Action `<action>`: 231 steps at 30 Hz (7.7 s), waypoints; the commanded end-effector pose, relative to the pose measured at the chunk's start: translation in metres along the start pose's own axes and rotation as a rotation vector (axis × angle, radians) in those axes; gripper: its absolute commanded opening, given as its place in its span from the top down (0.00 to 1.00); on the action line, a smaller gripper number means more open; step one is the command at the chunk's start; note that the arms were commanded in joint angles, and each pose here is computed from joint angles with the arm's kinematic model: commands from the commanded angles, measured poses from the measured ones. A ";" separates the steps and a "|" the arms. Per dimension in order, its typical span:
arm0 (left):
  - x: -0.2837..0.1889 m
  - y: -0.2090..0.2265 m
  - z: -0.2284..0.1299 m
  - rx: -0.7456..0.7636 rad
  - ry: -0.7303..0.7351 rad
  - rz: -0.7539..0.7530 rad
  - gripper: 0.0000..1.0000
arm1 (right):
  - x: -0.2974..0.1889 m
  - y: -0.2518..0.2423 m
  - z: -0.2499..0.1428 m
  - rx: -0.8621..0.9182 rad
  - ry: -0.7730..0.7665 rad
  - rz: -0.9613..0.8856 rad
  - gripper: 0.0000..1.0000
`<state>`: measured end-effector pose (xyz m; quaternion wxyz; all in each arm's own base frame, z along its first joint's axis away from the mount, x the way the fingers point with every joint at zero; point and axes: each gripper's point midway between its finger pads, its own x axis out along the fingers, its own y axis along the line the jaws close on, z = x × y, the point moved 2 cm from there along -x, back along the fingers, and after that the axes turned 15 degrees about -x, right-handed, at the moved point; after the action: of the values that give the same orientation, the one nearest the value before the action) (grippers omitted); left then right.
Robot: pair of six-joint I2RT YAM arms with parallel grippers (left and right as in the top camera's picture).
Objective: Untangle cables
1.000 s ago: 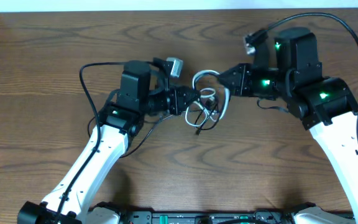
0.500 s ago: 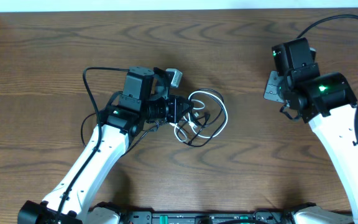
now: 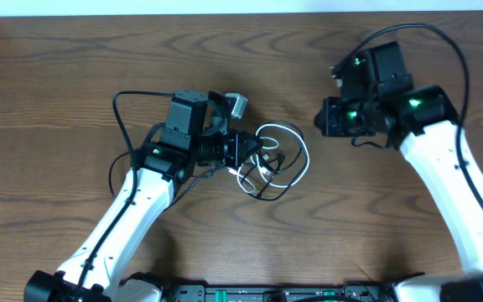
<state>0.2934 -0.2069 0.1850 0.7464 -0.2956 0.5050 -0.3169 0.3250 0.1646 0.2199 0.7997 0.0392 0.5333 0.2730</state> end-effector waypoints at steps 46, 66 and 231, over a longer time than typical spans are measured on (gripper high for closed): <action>-0.012 0.042 -0.035 -0.121 0.101 0.250 0.77 | 0.053 0.062 0.008 -0.078 0.076 0.470 0.99; -0.006 0.012 -0.021 -0.050 0.078 0.069 0.39 | -0.015 0.138 0.079 -0.244 -0.205 1.000 0.99; 0.068 0.029 -0.115 -0.002 0.345 0.268 0.43 | 0.106 0.041 0.021 0.340 -0.223 0.370 0.99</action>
<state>0.2194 -0.2376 0.0803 0.7084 -0.1518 0.6576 -0.2068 0.3543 0.2524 0.1437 0.7764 0.2828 0.4689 0.3119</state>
